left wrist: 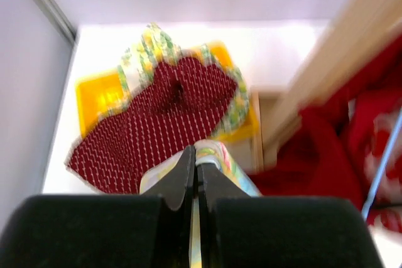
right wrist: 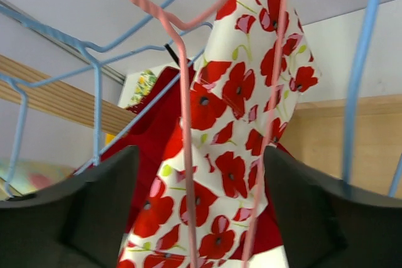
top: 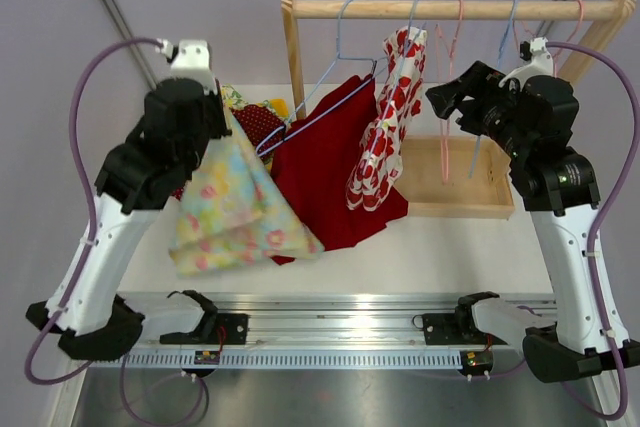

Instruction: Remove the skirt from the hanger

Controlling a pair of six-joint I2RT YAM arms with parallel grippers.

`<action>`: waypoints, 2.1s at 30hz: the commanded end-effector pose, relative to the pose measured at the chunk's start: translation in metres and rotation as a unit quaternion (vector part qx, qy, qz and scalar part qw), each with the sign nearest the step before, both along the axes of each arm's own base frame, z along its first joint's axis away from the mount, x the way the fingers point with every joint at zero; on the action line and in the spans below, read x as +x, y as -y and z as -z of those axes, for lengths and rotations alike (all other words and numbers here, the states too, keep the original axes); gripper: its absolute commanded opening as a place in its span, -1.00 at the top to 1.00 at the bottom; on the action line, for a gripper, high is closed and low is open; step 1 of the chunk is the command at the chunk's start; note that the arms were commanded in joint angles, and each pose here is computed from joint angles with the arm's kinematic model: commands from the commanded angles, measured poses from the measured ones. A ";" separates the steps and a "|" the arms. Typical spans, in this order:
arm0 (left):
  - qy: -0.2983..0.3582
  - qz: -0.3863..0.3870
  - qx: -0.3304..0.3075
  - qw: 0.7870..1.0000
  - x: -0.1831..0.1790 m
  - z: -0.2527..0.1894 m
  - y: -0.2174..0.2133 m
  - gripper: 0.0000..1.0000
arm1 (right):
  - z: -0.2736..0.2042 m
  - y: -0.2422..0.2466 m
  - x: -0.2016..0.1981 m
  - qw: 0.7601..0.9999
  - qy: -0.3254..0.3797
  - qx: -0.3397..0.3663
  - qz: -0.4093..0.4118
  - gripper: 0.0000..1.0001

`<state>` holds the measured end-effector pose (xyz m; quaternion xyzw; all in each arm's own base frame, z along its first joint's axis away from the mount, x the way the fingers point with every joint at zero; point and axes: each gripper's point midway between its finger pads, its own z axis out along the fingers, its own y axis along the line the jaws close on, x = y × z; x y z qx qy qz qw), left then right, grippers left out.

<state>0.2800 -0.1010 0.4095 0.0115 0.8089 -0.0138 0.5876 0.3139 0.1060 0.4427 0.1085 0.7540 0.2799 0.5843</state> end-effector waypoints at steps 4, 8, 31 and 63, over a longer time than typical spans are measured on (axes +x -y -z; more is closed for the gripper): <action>0.135 0.027 -0.036 0.990 0.088 -0.125 -0.003 1.00 | 0.016 0.012 0.001 0.999 -0.010 -0.029 0.026 -0.99; 0.197 0.008 -0.044 0.979 0.122 -0.176 -0.021 1.00 | 0.024 0.015 -0.001 0.999 -0.012 -0.038 0.030 -0.99; -0.074 -0.157 -0.124 0.977 0.213 0.177 -0.104 -0.66 | -0.078 0.014 -0.089 0.988 0.147 -0.046 -0.033 -0.99; 0.079 -0.036 -0.133 0.987 -0.010 0.020 -0.055 -0.98 | -0.018 -0.080 0.017 0.987 0.034 -0.015 -0.157 -0.65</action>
